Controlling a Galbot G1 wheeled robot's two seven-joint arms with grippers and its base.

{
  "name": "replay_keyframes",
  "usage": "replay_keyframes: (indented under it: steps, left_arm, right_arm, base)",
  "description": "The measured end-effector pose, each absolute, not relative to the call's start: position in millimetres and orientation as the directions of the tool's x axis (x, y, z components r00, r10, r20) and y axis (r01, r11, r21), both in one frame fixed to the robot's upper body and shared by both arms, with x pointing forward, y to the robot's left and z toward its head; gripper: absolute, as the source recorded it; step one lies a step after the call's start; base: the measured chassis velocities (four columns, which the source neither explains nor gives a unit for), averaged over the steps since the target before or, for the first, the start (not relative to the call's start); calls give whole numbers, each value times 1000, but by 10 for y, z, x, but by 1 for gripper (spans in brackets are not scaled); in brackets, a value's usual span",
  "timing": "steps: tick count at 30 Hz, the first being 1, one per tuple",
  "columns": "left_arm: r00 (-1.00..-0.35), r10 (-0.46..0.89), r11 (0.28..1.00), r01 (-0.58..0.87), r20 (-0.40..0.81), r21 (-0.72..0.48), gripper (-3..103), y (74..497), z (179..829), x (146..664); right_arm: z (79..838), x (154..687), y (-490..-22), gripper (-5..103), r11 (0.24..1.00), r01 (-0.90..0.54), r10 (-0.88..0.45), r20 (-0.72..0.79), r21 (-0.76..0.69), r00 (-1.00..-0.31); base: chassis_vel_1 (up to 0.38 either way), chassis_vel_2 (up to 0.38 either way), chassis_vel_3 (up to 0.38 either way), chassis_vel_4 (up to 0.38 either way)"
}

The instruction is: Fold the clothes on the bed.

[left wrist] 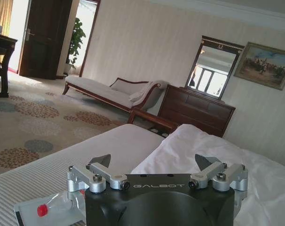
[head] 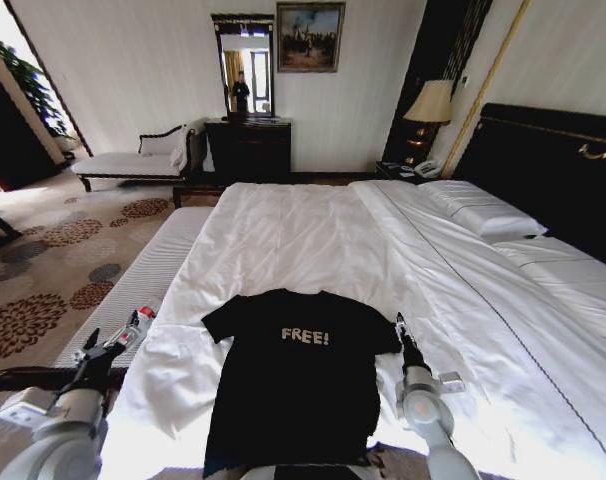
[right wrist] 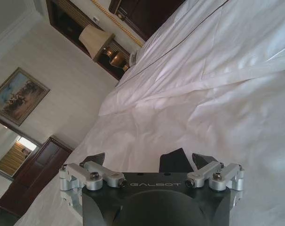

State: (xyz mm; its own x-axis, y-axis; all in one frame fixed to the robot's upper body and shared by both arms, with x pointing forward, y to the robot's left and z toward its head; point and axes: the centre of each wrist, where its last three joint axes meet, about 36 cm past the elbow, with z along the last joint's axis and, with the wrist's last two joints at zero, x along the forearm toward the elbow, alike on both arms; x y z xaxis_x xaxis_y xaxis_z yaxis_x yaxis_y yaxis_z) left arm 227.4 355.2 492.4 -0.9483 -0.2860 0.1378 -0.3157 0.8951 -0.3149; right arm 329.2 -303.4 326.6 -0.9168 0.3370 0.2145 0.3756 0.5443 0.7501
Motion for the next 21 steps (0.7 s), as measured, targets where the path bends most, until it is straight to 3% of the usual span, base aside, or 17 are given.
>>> replay_keyframes:
  steps: [4, 6, 9, 12, 14, 15, 21]
  left_arm:
    - [-950, -277, 896, -309, 143, -318, 100, 3488, 4906, 2296]
    - [-952, -271, 896, -303, 143, -325, 100, 3419, 4902, 2326]
    - [-953, -266, 895, -300, 143, -329, 100, 3383, 4899, 2338]
    - [-955, -259, 896, -294, 146, -334, 100, 3332, 4896, 2342]
    - [-955, -258, 896, -294, 147, -334, 100, 3327, 4897, 2340]
    - [-955, -258, 895, -294, 148, -335, 100, 3321, 4900, 2334]
    - [-954, -261, 897, -297, 151, -328, 100, 3330, 4904, 2321]
  right_arm:
    - [3122, 3324, -3133, 101, 536, 370, 341, 207, 759, -917]
    - [2991, 3337, -3206, 91, 511, 330, 318, 183, 793, -930]
    - [2927, 3342, -3229, 86, 492, 310, 309, 170, 813, -936]
    - [2774, 3347, -3261, 70, 466, 278, 292, 151, 840, -944]
    - [2741, 3349, -3265, 70, 465, 278, 292, 151, 841, -945]
    - [2687, 3354, -3272, 59, 462, 277, 291, 150, 843, -945]
    - [2562, 3386, -3300, 43, 449, 242, 283, 120, 860, -952]
  base:
    - [0, 0, 0, 0]
    - [0, 0, 0, 0]
    - [0, 0, 0, 0]
    - [0, 0, 0, 0]
    - [0, 0, 0, 0]
    - [0, 0, 0, 0]
    - [0, 0, 0, 0]
